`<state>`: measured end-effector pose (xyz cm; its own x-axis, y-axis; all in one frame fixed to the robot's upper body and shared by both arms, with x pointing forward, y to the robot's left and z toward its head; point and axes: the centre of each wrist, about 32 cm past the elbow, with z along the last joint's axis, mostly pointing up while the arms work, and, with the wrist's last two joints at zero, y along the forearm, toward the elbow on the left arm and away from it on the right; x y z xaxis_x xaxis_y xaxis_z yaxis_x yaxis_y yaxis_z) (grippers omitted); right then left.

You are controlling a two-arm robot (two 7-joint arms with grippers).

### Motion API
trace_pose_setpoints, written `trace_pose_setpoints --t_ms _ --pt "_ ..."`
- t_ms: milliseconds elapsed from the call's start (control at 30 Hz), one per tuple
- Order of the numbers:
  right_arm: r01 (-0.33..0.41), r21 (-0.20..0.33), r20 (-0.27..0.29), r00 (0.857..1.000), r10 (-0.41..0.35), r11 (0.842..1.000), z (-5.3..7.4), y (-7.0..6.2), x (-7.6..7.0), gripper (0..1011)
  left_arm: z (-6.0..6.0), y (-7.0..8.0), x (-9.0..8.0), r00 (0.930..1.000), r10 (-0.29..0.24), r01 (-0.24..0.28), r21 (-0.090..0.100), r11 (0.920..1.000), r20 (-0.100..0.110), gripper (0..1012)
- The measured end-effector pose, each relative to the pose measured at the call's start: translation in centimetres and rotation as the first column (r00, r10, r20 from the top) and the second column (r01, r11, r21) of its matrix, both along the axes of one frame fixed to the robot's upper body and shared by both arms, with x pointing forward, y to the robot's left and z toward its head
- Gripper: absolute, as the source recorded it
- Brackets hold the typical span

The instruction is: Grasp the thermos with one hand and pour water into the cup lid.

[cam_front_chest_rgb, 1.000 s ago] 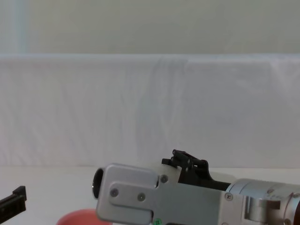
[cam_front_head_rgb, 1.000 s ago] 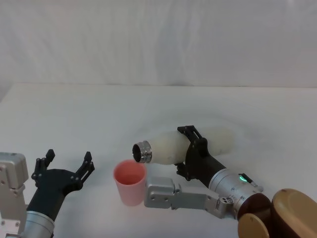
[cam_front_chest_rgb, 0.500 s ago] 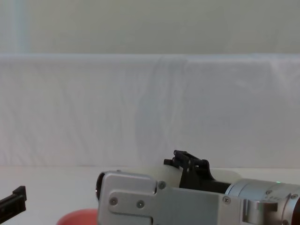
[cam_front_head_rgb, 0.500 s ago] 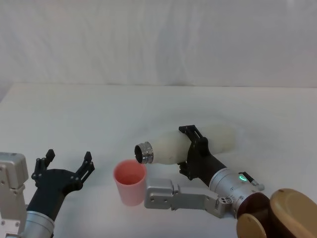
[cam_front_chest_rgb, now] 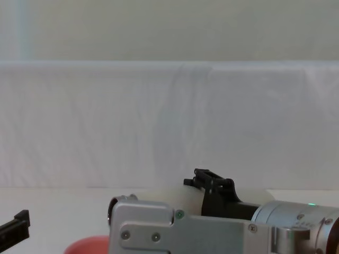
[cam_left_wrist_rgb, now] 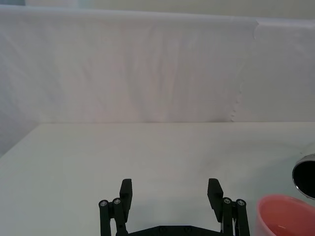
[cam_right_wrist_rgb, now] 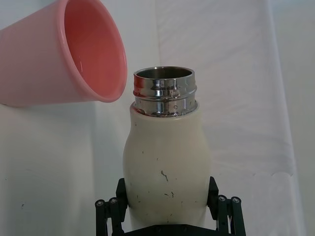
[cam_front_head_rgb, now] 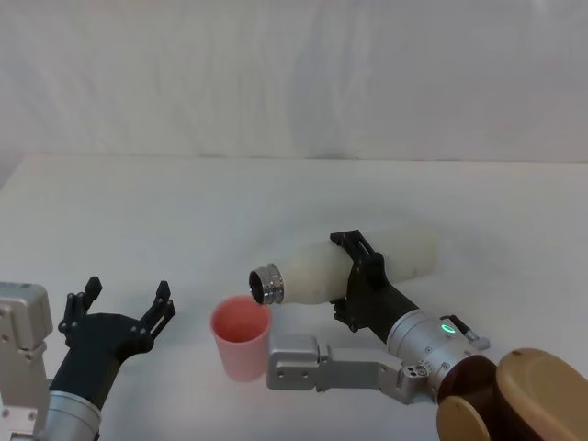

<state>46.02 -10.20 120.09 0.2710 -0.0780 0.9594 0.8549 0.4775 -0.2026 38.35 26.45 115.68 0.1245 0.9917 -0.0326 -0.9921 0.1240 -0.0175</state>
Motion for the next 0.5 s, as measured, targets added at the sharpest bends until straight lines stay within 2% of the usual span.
trace_pose_setpoints --t_ms 500 --pt "-0.007 -0.028 0.018 1.0 0.007 1.0 0.19 0.37 0.11 957 0.0 0.0 0.0 1.0 0.0 0.0 0.0 1.0 0.0 1001"
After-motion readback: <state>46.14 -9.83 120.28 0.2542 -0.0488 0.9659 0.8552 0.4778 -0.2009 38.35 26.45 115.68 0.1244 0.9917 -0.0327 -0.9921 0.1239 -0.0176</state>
